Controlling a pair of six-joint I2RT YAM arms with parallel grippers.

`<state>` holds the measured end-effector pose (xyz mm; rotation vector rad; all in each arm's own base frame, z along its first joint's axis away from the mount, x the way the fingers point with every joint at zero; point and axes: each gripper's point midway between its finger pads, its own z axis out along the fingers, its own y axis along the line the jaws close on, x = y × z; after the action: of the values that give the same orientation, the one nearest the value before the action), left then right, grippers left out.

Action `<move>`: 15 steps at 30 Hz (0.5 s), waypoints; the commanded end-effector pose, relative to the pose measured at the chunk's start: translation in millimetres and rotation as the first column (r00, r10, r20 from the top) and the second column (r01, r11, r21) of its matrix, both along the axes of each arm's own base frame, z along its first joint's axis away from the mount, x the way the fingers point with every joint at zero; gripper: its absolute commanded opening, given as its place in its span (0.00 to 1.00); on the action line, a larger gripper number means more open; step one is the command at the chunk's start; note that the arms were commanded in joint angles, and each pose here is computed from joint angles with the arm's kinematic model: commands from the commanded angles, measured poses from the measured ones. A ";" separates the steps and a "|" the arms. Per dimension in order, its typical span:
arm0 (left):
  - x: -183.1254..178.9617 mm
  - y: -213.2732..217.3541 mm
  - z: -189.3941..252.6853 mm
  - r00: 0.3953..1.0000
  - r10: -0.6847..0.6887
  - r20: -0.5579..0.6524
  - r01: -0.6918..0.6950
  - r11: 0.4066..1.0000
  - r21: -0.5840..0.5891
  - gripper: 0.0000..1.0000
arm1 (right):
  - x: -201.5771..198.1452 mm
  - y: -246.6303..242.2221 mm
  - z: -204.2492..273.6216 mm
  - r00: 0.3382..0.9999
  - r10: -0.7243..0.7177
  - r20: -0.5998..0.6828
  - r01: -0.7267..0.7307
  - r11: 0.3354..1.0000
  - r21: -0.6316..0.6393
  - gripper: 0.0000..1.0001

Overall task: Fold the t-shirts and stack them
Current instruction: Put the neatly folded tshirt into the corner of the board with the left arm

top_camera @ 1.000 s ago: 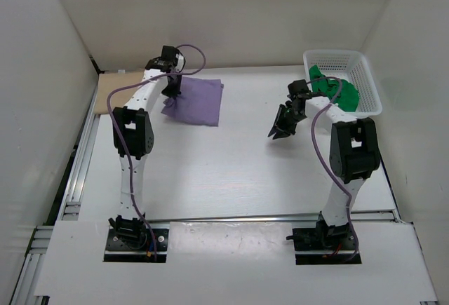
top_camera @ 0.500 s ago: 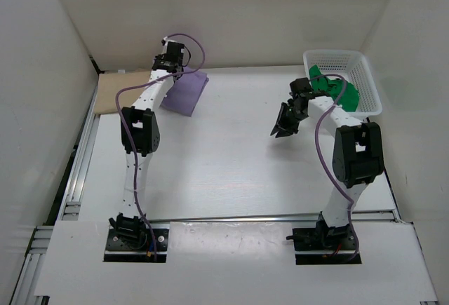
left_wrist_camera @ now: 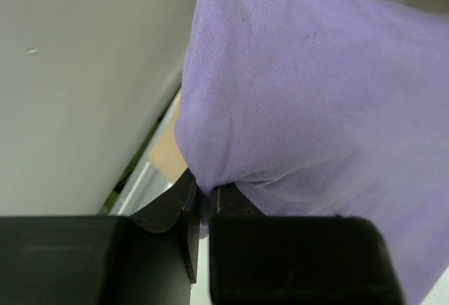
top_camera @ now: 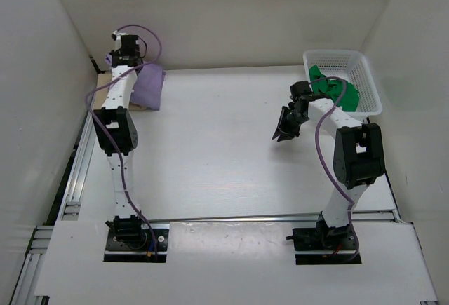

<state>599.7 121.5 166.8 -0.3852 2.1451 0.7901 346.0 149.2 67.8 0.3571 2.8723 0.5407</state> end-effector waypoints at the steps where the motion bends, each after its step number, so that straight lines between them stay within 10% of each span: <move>1: -16.9 19.9 93.5 0.983 0.037 0.183 -0.038 0.999 0.005 0.11 | -0.3 -4.9 10.2 1.000 0.002 0.027 -0.002 1.000 -0.008 0.30; 9: -26.6 49.5 7.2 0.998 0.069 0.001 -0.069 0.997 -0.021 0.13 | 6.1 -3.8 11.5 1.000 0.011 0.010 -0.011 1.000 -0.015 0.30; 15: 7.0 114.8 17.4 0.943 0.270 0.193 -0.289 0.954 0.079 0.71 | 9.0 -5.4 17.0 1.000 0.026 0.013 -0.026 0.999 -0.029 0.30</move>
<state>605.4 197.7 143.8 -0.5382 2.0919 0.8980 351.5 149.3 80.4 0.3328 2.8657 0.5339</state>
